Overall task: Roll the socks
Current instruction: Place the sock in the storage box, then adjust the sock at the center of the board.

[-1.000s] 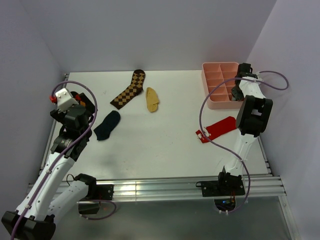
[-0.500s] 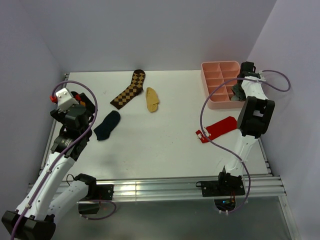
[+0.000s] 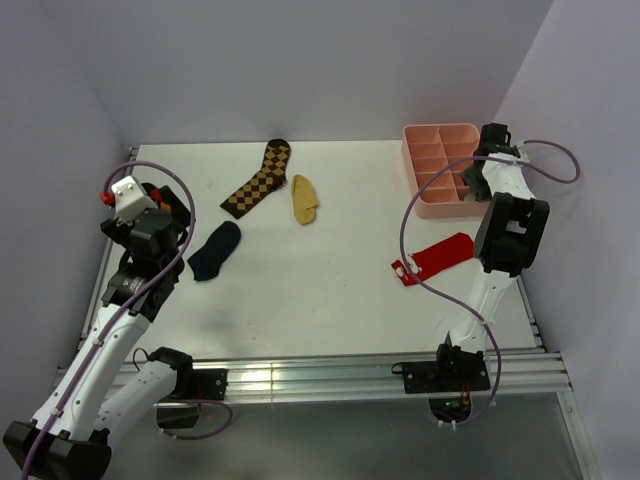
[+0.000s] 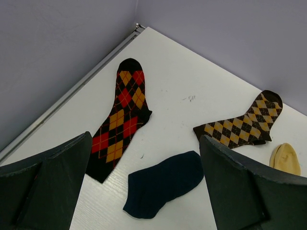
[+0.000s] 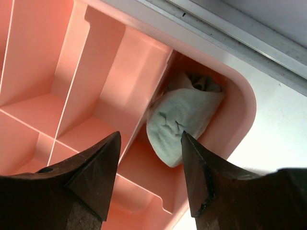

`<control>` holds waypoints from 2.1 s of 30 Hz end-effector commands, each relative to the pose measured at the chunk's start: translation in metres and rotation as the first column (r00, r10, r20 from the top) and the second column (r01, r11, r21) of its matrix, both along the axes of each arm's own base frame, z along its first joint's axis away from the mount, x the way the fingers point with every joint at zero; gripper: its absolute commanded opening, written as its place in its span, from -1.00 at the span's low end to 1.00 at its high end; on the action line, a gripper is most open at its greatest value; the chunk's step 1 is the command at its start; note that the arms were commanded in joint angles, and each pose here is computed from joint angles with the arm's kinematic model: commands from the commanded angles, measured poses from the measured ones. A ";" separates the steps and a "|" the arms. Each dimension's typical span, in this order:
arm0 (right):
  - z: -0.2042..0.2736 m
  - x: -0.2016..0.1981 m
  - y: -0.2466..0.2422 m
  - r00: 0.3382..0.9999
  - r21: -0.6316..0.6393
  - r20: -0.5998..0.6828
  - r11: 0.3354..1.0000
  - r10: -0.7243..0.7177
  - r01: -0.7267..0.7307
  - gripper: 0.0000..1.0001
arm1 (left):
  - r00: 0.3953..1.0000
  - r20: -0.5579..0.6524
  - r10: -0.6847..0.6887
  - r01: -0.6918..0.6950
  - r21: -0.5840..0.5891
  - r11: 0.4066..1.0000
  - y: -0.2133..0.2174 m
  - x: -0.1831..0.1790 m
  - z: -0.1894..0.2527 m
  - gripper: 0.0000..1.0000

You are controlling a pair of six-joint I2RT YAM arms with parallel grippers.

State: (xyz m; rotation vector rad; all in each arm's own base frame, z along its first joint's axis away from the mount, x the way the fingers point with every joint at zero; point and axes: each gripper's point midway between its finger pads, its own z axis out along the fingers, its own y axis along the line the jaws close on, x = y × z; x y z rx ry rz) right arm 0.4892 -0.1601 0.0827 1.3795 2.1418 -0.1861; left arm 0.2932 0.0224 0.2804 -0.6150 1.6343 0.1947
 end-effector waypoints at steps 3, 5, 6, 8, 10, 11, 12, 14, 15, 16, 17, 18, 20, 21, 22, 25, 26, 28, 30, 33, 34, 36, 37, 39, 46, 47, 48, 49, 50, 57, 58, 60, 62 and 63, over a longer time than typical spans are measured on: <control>0.067 0.002 0.015 0.991 -0.111 0.114 0.992 0.074 -0.062 0.23 | 1.000 0.025 -0.018 0.018 -0.006 1.000 -0.004 0.002 0.005 0.99; 0.092 0.008 0.040 0.972 -0.182 0.146 0.971 0.183 -0.155 0.25 | 0.999 0.026 -0.025 0.025 -0.010 1.000 -0.005 0.003 0.005 0.99; 0.102 0.011 0.052 0.959 -0.210 0.158 0.957 0.234 -0.198 0.25 | 0.999 0.025 -0.026 0.026 -0.010 1.000 -0.005 0.003 0.004 0.99; 0.125 0.022 0.083 0.909 -0.270 0.202 0.913 0.365 -0.306 0.25 | 0.999 0.029 -0.031 0.032 -0.016 0.999 -0.006 0.003 0.005 0.99; 0.137 0.034 0.134 0.816 -0.332 0.200 0.821 0.543 -0.465 0.25 | 0.999 0.028 -0.037 0.038 -0.019 0.999 -0.007 0.003 0.005 0.99; 0.139 0.038 0.159 0.759 -0.358 0.179 0.760 0.626 -0.542 0.23 | 0.999 0.033 -0.041 0.042 -0.022 0.999 -0.008 0.003 0.007 0.99; 0.137 0.041 0.182 0.703 -0.353 0.181 0.712 0.688 -0.606 0.20 | 0.999 0.029 -0.044 0.045 -0.023 0.999 -0.008 0.003 0.005 0.99; 0.137 0.045 0.237 0.574 -0.386 0.163 0.587 0.803 -0.712 0.13 | 0.998 0.030 -0.050 0.050 -0.025 0.998 -0.009 0.004 0.005 0.99; 0.125 0.049 0.261 0.510 -0.378 0.153 0.527 0.847 -0.761 0.12 | 0.998 0.030 -0.052 0.053 -0.027 0.998 -0.010 0.004 0.005 0.99; 0.123 0.046 0.295 0.431 -0.386 0.145 0.452 0.890 -0.804 0.11 | 0.998 0.030 -0.055 0.056 -0.028 0.998 -0.010 0.004 0.005 0.99; 0.117 0.045 0.313 0.384 -0.386 0.128 0.402 0.915 -0.830 0.08 | 0.998 0.031 -0.058 0.059 -0.031 0.998 -0.011 0.004 0.005 0.99; 0.099 0.045 0.330 0.327 -0.377 0.085 0.334 0.941 -0.864 0.05 | 0.998 0.031 -0.059 0.060 -0.032 0.998 -0.011 0.004 0.005 0.99; 0.089 0.037 0.375 0.217 -0.368 0.080 0.231 0.973 -0.901 -0.01 | 0.998 0.024 -0.062 0.063 -0.032 0.998 -0.012 0.004 0.003 0.99; 0.078 0.034 0.391 0.170 -0.353 0.078 0.187 0.982 -0.917 -0.01 | 0.998 0.025 -0.062 0.062 -0.033 0.998 -0.012 0.005 0.003 0.99; 0.073 0.031 0.405 0.134 -0.345 0.086 0.156 0.987 -0.926 -0.05 | 0.998 0.026 -0.061 0.062 -0.034 0.997 -0.012 0.004 0.003 0.99; 0.053 0.022 0.440 0.061 -0.326 0.087 0.086 0.994 -0.941 -0.15 | 0.998 0.021 -0.061 0.061 -0.036 0.997 -0.012 0.004 0.001 0.99; 0.047 0.018 0.452 0.041 -0.317 0.082 0.065 0.996 -0.946 -0.16 | 0.998 0.022 -0.063 0.064 -0.038 0.997 -0.013 0.005 0.001 0.99; 0.033 0.017 0.463 0.021 -0.298 0.072 0.041 0.997 -0.954 -0.18 | 0.997 0.020 -0.069 0.070 -0.039 0.997 -0.014 0.005 0.001 0.99; 0.025 0.011 0.478 -0.012 -0.288 0.077 0.011 0.997 -0.958 -0.18 | 0.997 0.016 -0.074 0.075 -0.043 0.996 -0.014 0.004 0.000 0.99; 0.008 0.009 0.491 -0.028 -0.275 0.072 -0.007 0.997 -0.961 -0.19 | 0.998 0.014 -0.067 0.068 -0.046 0.997 -0.013 0.002 -0.001 0.99; 0.003 0.009 0.492 -0.027 -0.270 0.066 -0.009 0.997 -0.963 -0.19 | 0.998 0.015 -0.067 0.068 -0.047 0.997 -0.013 0.002 -0.001 0.99; -0.011 0.006 0.496 -0.022 -0.256 0.037 -0.011 0.999 -0.967 -0.19 | 0.997 0.015 -0.077 0.078 -0.050 0.996 -0.015 0.002 -0.001 0.99; -0.015 0.006 0.496 -0.013 -0.252 0.023 -0.006 1.000 -0.968 -0.20 | 0.997 0.016 -0.080 0.080 -0.053 0.995 -0.015 0.002 -0.001 0.99; -0.028 0.001 0.494 0.019 -0.230 -0.010 0.016 1.000 -0.973 -0.22 | 0.996 0.015 -0.084 0.085 -0.054 0.995 -0.016 0.003 -0.001 0.98; -0.052 -0.023 0.450 0.215 -0.175 -0.126 0.191 0.968 -0.966 -0.37 | 0.991 -0.001 -0.137 0.136 -0.090 0.987 -0.027 0.005 -0.005 0.98; -0.054 -0.029 0.447 0.240 -0.158 -0.128 0.219 0.962 -0.963 -0.37 | 0.989 -0.006 -0.146 0.145 -0.096 0.985 -0.029 0.005 -0.006 0.98; -0.063 -0.042 0.439 0.248 -0.129 -0.157 0.229 0.956 -0.965 -0.37 | 0.988 -0.004 -0.153 0.152 -0.106 0.983 -0.031 0.005 -0.006 0.98; -0.055 -0.047 0.436 0.264 -0.127 -0.149 0.247 0.953 -0.961 -0.37 | 0.987 -0.008 -0.161 0.159 -0.111 0.981 -0.032 0.005 -0.007 0.98; -0.055 -0.056 0.434 0.300 -0.113 -0.148 0.285 0.942 -0.952 -0.36 | 0.982 -0.012 -0.187 0.185 -0.121 0.975 -0.037 0.005 -0.008 0.98; -0.058 -0.152 0.426 0.375 0.034 -0.228 0.392 0.899 -0.919 -0.27 | 0.961 -0.080 -0.263 0.249 -0.159 0.956 -0.055 0.011 -0.020 0.98; -0.055 -0.160 0.433 0.371 0.044 -0.206 0.388 0.905 -0.921 -0.27 | 0.959 -0.086 -0.269 0.253 -0.160 0.954 -0.057 0.013 -0.020 0.98; -0.042 -0.179 0.452 0.326 0.066 -0.150 0.338 0.933 -0.939 -0.25 | 0.955 -0.089 -0.282 0.264 -0.170 0.949 -0.060 0.013 -0.021 0.98; -0.028 -0.183 0.463 0.303 0.049 -0.111 0.310 0.947 -0.950 -0.22 | 0.952 -0.086 -0.293 0.276 -0.174 0.945 -0.062 0.012 -0.021 0.99; -0.012 -0.181 0.468 0.294 0.027 -0.074 0.296 0.953 -0.955 -0.19 | 0.950 -0.089 -0.299 0.280 -0.177 0.944 -0.063 0.012 -0.022 0.99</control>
